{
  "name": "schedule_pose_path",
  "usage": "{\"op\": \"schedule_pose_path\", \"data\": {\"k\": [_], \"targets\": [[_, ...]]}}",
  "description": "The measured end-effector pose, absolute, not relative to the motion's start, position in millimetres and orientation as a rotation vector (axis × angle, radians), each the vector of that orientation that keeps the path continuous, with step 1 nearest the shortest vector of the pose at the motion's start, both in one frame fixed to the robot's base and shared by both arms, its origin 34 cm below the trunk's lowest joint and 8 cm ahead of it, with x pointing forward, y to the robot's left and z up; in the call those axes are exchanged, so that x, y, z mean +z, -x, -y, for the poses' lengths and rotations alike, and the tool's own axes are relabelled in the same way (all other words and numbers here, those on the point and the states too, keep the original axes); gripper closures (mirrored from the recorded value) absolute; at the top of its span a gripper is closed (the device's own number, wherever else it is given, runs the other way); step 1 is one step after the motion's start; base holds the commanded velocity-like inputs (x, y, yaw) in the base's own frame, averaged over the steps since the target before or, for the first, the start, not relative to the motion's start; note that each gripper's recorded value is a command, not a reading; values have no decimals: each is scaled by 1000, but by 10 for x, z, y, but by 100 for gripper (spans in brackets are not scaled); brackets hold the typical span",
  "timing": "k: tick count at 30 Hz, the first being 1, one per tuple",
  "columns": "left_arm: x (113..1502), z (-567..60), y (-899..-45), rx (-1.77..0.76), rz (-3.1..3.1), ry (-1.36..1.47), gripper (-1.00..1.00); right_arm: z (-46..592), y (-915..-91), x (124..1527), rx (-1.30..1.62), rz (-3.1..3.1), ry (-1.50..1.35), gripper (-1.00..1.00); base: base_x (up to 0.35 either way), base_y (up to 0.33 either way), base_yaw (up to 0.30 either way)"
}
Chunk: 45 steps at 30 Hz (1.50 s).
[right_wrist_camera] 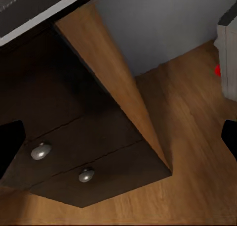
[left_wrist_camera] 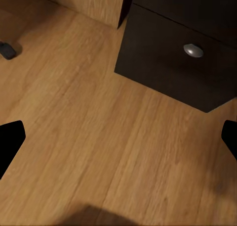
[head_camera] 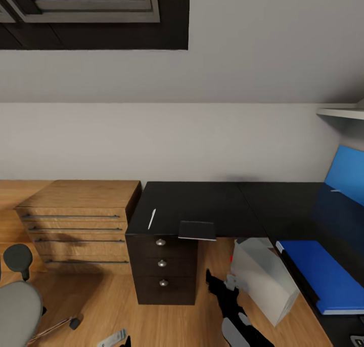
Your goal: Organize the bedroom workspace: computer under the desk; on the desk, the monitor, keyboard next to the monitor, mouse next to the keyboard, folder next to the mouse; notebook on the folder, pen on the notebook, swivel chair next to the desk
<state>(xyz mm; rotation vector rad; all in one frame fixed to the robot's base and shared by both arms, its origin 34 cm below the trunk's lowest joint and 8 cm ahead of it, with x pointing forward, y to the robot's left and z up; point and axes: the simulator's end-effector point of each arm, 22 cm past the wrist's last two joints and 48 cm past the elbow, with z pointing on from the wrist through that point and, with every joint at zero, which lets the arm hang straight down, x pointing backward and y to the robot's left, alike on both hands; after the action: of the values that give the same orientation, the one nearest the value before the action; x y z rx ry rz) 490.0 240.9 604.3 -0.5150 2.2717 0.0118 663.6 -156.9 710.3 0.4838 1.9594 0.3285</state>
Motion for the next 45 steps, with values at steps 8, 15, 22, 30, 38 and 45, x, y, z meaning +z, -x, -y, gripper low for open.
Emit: {"op": "schedule_pose_path", "data": {"k": [8,15,22,30,38,45], "targets": [[6062,-2420,-4955,-12,-2235,497,-100,1895,-6969,7209,589,-1887,-748,-100,0,0,0],[6255,-2437,-4789,-79,-2224,440,-100,2008,-7066,7250,677,-1843,-800,-100,0,0,0],[6252,-2486,-4658,-96,-2228,404,-100,1767,-7191,7709,875,-1687,-628,-100,0,0,0],[6112,-2489,-4645,-95,-2229,405,-100,1725,-7172,7596,897,-1679,-611,-100,0,0,0],[5969,-2492,-4634,-95,-2227,405,-100,1741,-7156,7446,893,-1679,-610,-100,0,0,0],[5839,-2494,-4622,-94,-2227,406,-100,1744,-7131,7282,889,-1685,-613,-100,0,0,0]]}}
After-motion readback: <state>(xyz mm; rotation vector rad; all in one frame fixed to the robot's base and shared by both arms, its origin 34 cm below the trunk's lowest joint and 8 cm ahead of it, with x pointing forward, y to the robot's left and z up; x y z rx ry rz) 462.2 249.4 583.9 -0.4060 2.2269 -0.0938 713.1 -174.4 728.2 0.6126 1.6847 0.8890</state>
